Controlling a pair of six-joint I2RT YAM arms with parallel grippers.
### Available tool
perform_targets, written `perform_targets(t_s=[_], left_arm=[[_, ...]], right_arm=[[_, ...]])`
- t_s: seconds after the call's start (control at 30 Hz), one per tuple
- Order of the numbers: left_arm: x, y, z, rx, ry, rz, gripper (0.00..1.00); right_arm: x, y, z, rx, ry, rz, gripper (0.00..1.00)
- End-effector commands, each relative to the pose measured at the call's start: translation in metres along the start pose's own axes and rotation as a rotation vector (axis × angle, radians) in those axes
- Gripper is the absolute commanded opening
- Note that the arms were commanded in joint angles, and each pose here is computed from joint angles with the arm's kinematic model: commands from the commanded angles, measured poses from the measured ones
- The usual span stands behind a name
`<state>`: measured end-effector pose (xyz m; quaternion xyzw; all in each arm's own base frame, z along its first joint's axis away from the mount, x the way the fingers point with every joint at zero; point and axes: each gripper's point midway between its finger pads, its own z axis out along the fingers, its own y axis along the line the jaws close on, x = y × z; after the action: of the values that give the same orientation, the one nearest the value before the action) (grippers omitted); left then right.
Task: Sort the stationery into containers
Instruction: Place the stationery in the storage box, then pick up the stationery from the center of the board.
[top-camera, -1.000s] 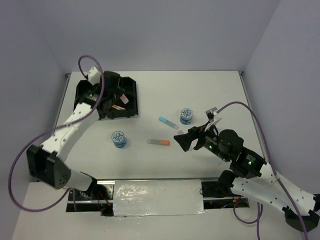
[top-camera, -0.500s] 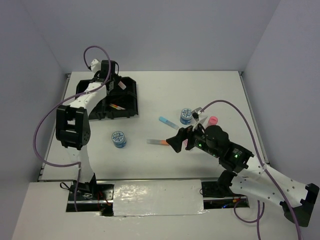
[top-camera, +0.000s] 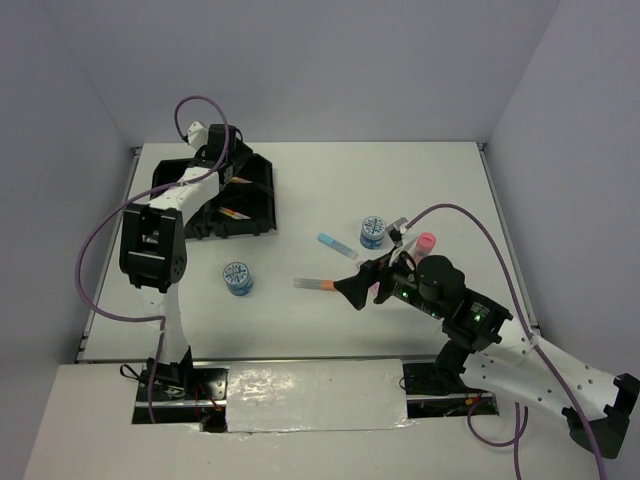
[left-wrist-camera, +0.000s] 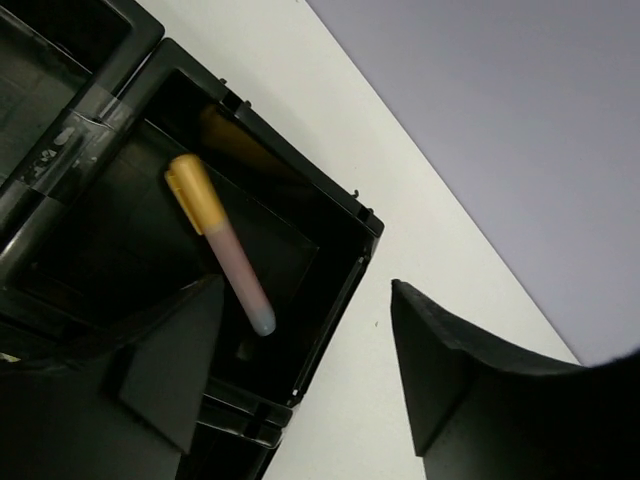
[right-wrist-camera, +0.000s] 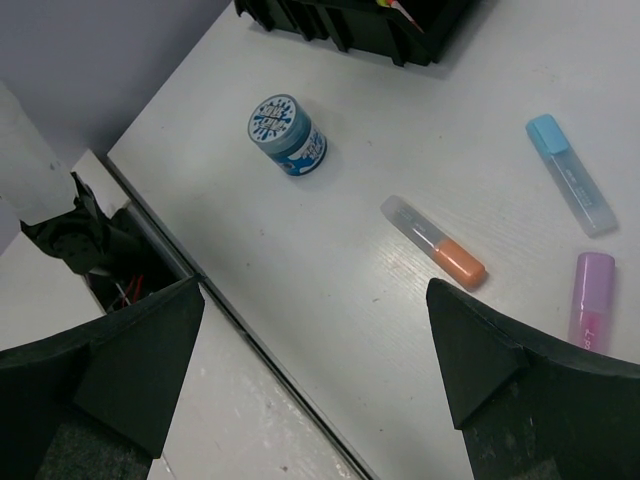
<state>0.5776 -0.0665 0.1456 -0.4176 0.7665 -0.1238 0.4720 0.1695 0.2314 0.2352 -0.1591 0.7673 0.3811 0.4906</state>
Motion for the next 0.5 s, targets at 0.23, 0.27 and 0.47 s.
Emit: perform_targets(t_s=[0.23,0.27,0.47], left_arm=[[-0.034,-0.066,-0.08,0.146,-0.061,0.059,0.99],[-0.027,-0.056,-0.093,0.082,-0.053,0.108,0.99],[0.037,-0.021,-0.204,-0.06,0.003,0.15,0.99]], right_arm=[[-0.016,0.002,-0.007,-0.01,-0.077,-0.002,1.0],[-0.018,0.001,-0.01,-0.003,-0.084,0.01,1.0],[-0.033,-0.027,-0.032,0.162,-0.182,0.097,1.0]])
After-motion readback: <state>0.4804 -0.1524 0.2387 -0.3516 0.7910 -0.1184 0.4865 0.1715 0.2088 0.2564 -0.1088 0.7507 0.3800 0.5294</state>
